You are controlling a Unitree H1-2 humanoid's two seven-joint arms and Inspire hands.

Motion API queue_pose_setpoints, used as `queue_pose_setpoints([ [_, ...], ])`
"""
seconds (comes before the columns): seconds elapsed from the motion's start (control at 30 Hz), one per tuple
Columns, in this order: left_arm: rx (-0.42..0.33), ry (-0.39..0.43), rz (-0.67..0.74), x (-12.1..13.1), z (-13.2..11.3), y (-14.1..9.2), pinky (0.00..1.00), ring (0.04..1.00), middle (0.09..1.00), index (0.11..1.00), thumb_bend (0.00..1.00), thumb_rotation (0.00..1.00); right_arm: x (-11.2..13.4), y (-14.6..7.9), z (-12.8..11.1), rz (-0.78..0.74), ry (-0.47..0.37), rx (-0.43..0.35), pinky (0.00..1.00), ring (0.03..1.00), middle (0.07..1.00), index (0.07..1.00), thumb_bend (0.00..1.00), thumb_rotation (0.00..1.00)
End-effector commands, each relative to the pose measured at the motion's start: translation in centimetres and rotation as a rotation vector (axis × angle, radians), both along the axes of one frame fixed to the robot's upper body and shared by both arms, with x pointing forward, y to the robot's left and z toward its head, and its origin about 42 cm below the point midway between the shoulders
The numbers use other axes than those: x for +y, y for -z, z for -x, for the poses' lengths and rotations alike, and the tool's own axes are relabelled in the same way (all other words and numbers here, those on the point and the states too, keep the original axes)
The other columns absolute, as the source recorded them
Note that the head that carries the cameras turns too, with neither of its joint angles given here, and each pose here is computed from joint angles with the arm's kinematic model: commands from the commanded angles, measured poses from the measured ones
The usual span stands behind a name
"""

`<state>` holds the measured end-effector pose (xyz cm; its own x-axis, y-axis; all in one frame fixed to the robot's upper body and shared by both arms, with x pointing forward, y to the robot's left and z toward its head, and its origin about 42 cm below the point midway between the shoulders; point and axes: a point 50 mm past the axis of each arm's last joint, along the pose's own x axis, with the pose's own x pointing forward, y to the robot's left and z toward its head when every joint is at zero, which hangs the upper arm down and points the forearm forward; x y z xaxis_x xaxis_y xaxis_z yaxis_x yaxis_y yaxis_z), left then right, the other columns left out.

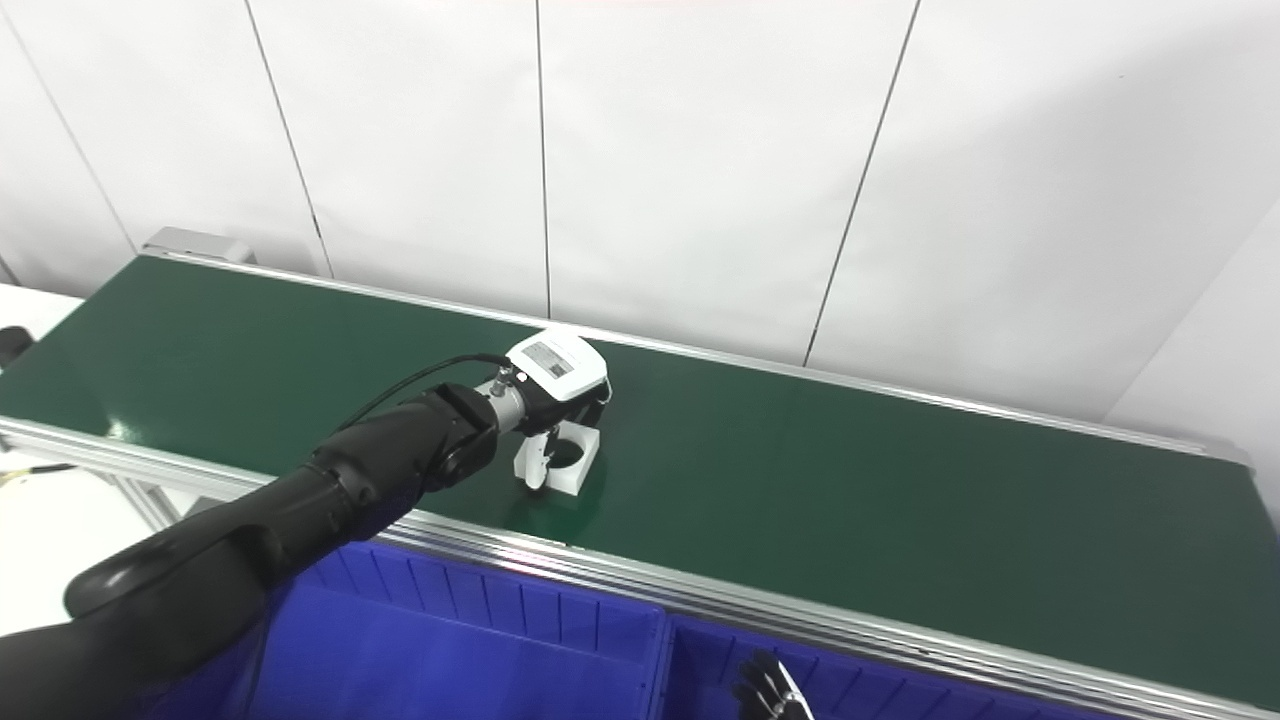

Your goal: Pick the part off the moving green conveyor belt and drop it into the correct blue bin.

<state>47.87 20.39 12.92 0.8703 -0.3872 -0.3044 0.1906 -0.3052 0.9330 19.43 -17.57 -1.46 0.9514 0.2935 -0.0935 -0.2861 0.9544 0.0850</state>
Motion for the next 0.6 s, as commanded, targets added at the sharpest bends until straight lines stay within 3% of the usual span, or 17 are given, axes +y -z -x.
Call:
queue_pose_setpoints([
  [0.0,0.01,-0.08,-0.083,2.8,-0.4,-0.2,0.16,0.236,0.472,0.484,0.52,0.0,0.5,-1.2,-0.7,-0.021,0.003,-0.077,0.88,0.876,0.899,0.918,0.75,0.89],
  [0.1,0.017,-0.075,-0.078,2.6,-0.4,-0.7,0.2,0.286,0.474,0.485,0.52,0.0,0.4,-1.2,-0.8,-0.022,0.003,-0.078,0.87,0.868,0.899,0.919,0.74,0.88],
  [0.17,0.019,-0.072,-0.071,2.4,-0.4,-1.3,0.21,0.291,0.421,0.503,0.52,0.0,0.4,-1.2,-0.8,-0.021,0.003,-0.077,0.87,0.872,0.901,0.919,0.74,0.89],
  [0.33,0.024,-0.078,0.006,1.7,-0.2,-3.6,0.2,0.272,0.47,0.486,0.52,0.0,-0.1,-1.1,-1.0,-0.018,0.002,-0.076,0.87,0.876,0.899,0.919,0.73,0.89],
  [0.4,0.03,-0.077,0.028,1.4,0.0,-5.0,0.23,0.311,0.427,0.492,0.52,0.0,-0.2,-1.1,-1.1,-0.021,-0.003,-0.076,0.87,0.879,0.902,0.923,0.72,0.89],
  [0.57,0.059,-0.091,0.087,0.6,0.6,-8.5,0.22,0.292,0.413,0.493,0.52,0.0,-0.4,-1.2,-1.3,-0.022,-0.006,-0.081,0.86,0.874,0.897,0.922,0.72,0.89],
])
